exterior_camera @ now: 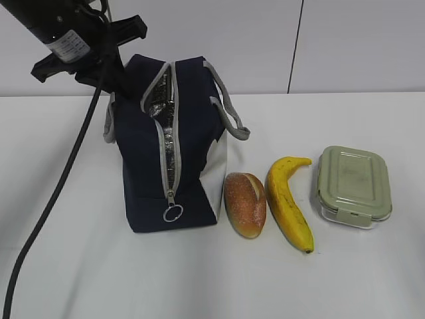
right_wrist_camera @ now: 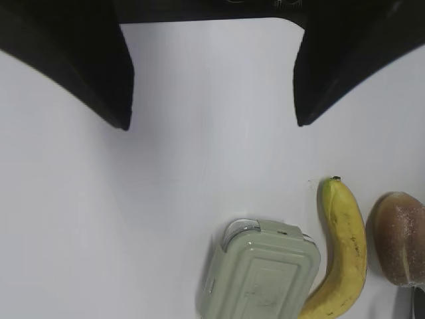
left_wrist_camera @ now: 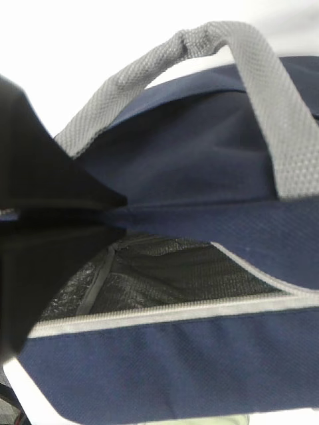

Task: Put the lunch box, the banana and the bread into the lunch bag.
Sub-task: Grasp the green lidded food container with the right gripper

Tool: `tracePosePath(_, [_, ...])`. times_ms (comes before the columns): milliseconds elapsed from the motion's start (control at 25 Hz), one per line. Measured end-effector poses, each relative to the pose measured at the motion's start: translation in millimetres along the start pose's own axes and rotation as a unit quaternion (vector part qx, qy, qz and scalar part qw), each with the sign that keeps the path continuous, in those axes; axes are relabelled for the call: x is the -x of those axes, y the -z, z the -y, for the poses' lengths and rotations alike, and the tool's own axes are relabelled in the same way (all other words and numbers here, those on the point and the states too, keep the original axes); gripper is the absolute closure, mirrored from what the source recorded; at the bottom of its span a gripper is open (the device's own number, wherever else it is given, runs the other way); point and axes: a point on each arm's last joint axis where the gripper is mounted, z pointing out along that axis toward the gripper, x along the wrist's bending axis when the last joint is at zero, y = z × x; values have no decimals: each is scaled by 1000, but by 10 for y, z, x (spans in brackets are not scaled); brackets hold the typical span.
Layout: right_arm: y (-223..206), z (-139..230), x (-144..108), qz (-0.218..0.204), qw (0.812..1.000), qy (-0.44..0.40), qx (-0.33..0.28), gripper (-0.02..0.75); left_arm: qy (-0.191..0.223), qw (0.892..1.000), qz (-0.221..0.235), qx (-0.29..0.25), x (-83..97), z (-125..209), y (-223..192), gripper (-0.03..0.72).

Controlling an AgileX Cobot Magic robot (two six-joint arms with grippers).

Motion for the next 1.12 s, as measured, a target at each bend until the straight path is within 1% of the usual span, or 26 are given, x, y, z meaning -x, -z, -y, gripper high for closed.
tracePosePath(240, [-351, -323, -17, 0, 999, 0, -35, 169, -1, 1000, -2, -1, -4, 1, 0, 687])
tracePosePath(440, [-698, -524, -21, -6, 997, 10, -80, 169, -1, 1000, -3, -2, -5, 3, 0, 687])
tracePosePath(600, [-938, -645, 38, -34, 995, -17, -97, 169, -1, 1000, -3, -2, -5, 4, 0, 687])
tracePosePath(760, [-1192, -744, 70, -74, 989, -39, -118, 169, -1, 1000, -3, -2, -5, 4, 0, 687])
tracePosePath(920, [-1469, -846, 147, -89, 984, -48, -147, 169, -1, 1000, -3, -2, -5, 4, 0, 687])
tracePosePath(1000, [-1569, -894, 186, -105, 981, -60, -155, 169, -1, 1000, -3, -2, -5, 4, 0, 687])
tracePosePath(1120, [-1725, -959, 277, -143, 971, -87, -167, 169, -1, 1000, -3, -3, -5, 5, 0, 687])
